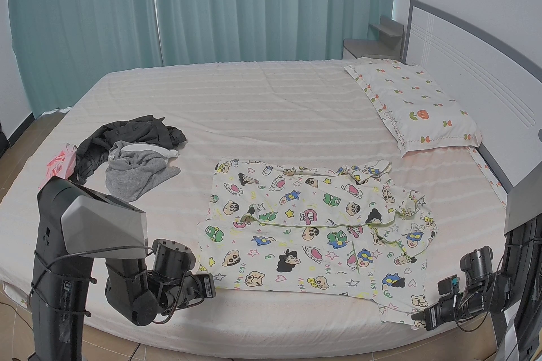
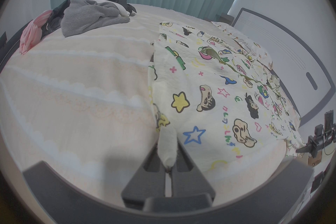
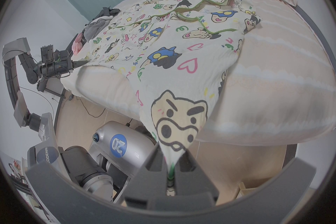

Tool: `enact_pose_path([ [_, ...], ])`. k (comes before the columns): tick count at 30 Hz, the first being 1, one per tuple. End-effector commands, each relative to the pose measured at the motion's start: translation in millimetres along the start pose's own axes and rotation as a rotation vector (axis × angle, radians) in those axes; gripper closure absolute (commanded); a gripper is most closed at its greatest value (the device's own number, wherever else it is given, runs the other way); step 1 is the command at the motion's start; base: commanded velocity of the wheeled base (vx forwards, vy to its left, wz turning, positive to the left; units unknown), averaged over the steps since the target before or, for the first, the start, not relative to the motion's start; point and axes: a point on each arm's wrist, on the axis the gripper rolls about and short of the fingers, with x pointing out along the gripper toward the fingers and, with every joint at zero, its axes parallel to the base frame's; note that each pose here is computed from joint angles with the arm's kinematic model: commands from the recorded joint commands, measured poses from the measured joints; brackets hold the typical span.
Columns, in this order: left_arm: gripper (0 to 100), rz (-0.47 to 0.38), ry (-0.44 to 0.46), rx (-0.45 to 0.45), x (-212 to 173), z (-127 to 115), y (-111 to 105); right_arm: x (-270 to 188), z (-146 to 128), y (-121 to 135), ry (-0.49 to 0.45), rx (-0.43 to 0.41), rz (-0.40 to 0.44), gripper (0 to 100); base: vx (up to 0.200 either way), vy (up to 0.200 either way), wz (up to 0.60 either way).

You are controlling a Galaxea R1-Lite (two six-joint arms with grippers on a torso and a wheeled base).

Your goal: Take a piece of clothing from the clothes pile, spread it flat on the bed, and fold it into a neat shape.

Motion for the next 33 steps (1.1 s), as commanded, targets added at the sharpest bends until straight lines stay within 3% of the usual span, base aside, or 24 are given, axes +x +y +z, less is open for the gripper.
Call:
enact_pose_path([
  [1,100,-0.016,-0.002,0.016,-25.9,0.0,-5.1,-5.5,-4.9,1.2,0.023,-0.014,0.000,100,0.000,0.000,0.00],
  [11,100,0.054,0.057,0.045,-44.9,-19.7,0.3,-15.8,-9.1,4.3,0.065,-0.050,0.011,100,0.000,0.000,0.00],
  [21,100,0.082,0.181,0.105,-67.0,-47.2,5.3,-23.9,-15.1,8.3,0.123,-0.078,0.023,100,0.000,0.000,0.00],
  [28,100,0.074,0.182,0.117,-72.7,-45.9,2.4,-32.4,-21.6,12.6,0.180,-0.104,0.038,100,0.000,0.000,0.00],
  [33,100,0.097,0.251,0.138,-87.6,-39.5,-1.2,-36.2,-24.8,16.1,0.211,-0.121,0.050,100,0.000,0.000,0.00],
])
